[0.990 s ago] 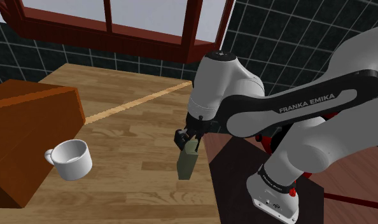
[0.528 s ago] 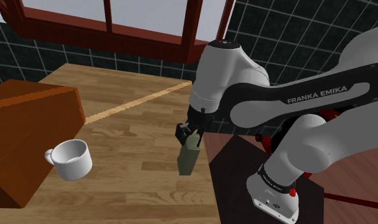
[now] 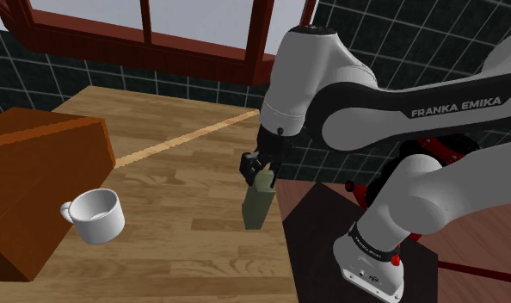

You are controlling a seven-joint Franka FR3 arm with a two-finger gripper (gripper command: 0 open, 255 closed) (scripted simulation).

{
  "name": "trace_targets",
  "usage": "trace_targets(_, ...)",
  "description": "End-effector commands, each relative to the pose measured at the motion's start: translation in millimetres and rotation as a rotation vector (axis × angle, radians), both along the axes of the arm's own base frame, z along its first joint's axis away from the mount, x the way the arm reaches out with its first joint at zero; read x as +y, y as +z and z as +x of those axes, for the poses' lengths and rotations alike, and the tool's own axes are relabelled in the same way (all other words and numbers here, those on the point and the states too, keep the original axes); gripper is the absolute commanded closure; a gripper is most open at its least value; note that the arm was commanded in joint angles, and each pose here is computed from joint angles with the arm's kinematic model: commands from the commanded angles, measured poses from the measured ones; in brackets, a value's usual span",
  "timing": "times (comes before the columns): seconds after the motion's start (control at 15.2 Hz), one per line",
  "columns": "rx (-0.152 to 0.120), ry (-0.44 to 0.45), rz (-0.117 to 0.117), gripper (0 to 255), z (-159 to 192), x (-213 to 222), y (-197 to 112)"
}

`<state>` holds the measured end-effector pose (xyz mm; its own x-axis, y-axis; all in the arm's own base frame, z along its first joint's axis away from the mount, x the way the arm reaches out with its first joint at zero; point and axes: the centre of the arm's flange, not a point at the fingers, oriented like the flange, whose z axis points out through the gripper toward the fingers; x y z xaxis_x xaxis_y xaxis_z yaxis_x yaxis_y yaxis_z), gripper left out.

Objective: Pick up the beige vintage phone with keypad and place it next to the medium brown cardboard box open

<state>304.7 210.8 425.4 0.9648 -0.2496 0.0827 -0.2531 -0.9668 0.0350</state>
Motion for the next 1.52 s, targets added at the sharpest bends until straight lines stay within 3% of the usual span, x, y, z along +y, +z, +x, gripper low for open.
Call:
trace_targets(0.0,0.0,0.0,0.0,255,0,0,11)
trace_targets(1.45,0.0,0.0,0.0,255,0,0,127)
